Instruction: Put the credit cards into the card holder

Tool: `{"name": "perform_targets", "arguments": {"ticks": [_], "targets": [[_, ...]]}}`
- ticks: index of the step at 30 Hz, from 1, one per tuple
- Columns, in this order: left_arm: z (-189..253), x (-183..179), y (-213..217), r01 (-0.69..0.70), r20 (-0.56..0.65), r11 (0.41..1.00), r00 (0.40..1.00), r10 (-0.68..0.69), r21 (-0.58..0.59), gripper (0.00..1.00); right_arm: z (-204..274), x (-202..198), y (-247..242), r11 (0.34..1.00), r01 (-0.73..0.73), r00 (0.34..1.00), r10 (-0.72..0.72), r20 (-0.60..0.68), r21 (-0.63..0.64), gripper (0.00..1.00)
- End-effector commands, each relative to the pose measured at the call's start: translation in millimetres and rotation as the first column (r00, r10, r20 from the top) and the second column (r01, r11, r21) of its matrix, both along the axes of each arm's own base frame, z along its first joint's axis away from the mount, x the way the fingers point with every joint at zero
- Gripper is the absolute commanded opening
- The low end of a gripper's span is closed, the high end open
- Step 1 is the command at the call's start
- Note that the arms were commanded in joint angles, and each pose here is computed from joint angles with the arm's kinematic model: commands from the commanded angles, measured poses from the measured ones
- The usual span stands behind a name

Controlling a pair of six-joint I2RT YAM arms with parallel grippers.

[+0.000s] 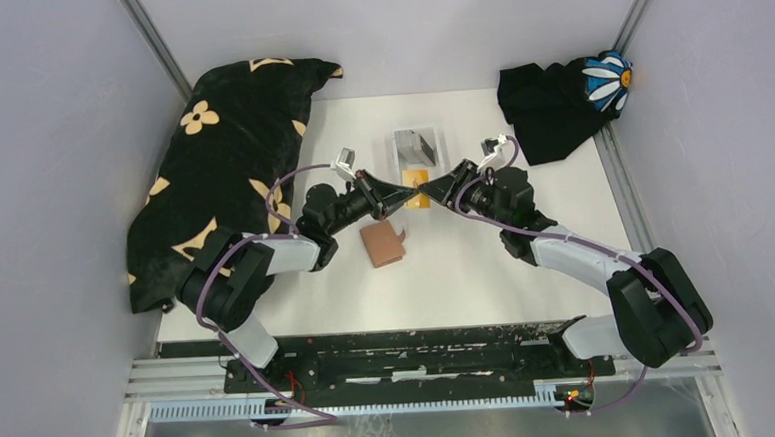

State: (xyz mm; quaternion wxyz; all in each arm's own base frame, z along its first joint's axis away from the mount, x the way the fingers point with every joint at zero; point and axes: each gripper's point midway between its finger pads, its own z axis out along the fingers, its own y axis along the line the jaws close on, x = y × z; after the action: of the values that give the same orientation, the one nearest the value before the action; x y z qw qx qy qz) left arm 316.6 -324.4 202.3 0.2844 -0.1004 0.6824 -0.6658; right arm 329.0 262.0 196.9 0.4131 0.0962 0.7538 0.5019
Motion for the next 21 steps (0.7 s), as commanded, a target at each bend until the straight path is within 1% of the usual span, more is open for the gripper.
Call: {"name": "perform_targets", "arguments": {"ticks": [1, 5, 11, 12, 15, 21], "targets": [[26, -1, -5, 0.036, 0.062, 0.997, 0.998, -0.031, -0.075, 0.03, 20, -3, 9, 0.995, -0.054, 0.997, 0.050, 0.052, 0.087, 0.39], [26, 0, -5, 0.036, 0.057, 0.996, 0.998, -0.031, -0.084, 0.03, 20, -5, 9, 0.993, -0.062, 0.997, 0.057, 0.047, 0.102, 0.28], [20, 4, -1, 0.007, 0.039, 0.997, 0.999, -0.004, -0.080, 0.03, 23, -8, 8, 0.993, -0.065, 0.997, 0.060, 0.048, 0.103, 0.01], [18, 6, 1, -0.005, 0.032, 0.997, 0.999, 0.007, -0.078, 0.05, 23, -9, 8, 0.993, -0.065, 0.997, 0.060, 0.048, 0.102, 0.01], [11, 13, 10, -0.051, 0.004, 0.997, 0.999, 0.051, -0.066, 0.15, 25, -9, 8, 0.993, -0.066, 0.997, 0.061, 0.052, 0.098, 0.01], [-6, 25, 31, -0.137, -0.045, 0.990, 0.990, 0.136, -0.028, 0.32, 24, -7, 9, 0.995, -0.072, 0.996, 0.068, 0.055, 0.071, 0.01]]}}
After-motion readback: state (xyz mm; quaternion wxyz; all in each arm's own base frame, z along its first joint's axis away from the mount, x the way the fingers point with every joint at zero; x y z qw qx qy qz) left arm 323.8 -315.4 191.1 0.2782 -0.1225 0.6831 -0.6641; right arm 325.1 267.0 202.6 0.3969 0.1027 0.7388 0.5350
